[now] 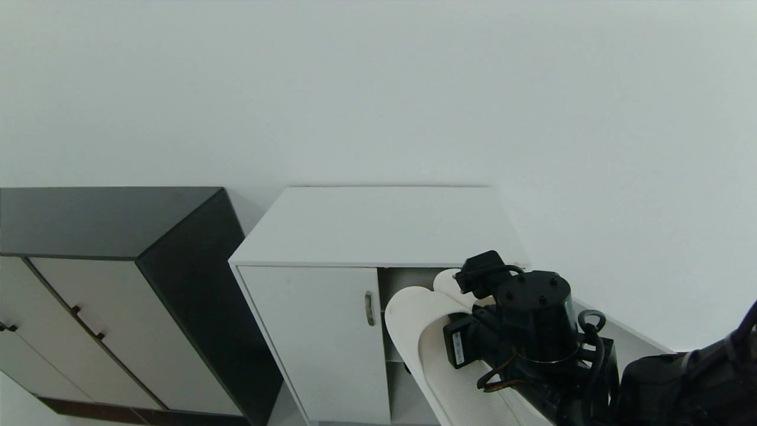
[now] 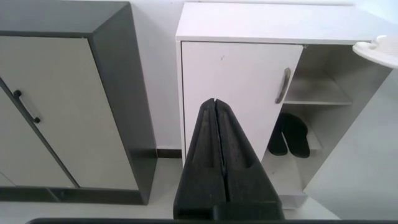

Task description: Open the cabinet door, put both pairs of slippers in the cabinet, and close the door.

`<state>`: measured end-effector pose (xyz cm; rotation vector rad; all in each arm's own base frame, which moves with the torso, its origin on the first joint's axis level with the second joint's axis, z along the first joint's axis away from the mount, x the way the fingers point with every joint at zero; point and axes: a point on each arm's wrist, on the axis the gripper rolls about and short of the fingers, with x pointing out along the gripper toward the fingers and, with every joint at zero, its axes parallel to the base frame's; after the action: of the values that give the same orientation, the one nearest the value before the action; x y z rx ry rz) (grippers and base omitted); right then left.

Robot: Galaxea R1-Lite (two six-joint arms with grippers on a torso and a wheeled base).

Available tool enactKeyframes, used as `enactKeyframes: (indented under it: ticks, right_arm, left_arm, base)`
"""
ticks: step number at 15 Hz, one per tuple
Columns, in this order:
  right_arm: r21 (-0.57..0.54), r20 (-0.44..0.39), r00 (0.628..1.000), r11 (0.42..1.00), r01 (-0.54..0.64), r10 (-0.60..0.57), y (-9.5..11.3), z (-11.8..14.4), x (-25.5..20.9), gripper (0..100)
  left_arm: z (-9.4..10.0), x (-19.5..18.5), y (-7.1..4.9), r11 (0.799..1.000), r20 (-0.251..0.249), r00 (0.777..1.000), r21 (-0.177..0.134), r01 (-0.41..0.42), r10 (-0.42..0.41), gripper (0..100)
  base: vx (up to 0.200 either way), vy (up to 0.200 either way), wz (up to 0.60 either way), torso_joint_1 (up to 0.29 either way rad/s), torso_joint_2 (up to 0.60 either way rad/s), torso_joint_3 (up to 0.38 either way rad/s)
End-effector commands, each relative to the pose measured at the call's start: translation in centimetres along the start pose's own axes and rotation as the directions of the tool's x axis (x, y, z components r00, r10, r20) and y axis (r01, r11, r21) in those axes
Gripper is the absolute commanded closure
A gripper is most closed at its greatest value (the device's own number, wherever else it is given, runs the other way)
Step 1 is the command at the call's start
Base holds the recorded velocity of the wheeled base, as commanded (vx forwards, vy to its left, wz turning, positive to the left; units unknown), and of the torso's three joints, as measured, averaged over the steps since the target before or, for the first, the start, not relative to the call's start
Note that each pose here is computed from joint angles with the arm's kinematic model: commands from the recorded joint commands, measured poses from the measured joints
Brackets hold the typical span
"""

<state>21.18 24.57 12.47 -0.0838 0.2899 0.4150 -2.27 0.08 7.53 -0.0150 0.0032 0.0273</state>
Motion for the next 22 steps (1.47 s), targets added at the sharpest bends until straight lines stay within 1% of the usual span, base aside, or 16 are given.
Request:
enactKeyframes:
  ticks: [1,5,14,22]
  right_arm:
    - [-0.002,-0.002,1.0,1.0,0.001,-0.001,-0.02,-0.06,-0.03,100]
    - [-0.002,-0.002,1.0,1.0,0.001,-0.001,-0.02,-0.06,-0.03,100]
    - [-0.006,-0.006,1.0,1.0,0.0,0.0,0.01,-0.19,-0.04,100]
    - [-0.005,-0.003,1.0,1.0,-0.001,0.001,0.03,-0.11,-0.12,100]
  left_arm:
    - [0.0,0.0,0.0,1.0,0.0,1.0,0.0,0.0,0.0,100]
    - [0.0,0.0,0.0,1.0,0.0,1.0,-0.002,0.0,0.0,100]
    - [0.0,0.0,0.0,1.0,0.0,1.0,-0.002,0.0,0.0,100]
    - [0.0,0.0,0.0,1.0,0.0,1.0,-0.002,0.0,0.0,100]
  base:
    - [0.0,0.0,0.0,-0.163,0.38,0.203]
    - [0.0,0.0,0.0,-0.188,0.44,0.248]
    - [0.0,0.0,0.0,-0.221,0.54,0.318]
    - [0.0,0.0,0.0,-0.174,0.5,0.316]
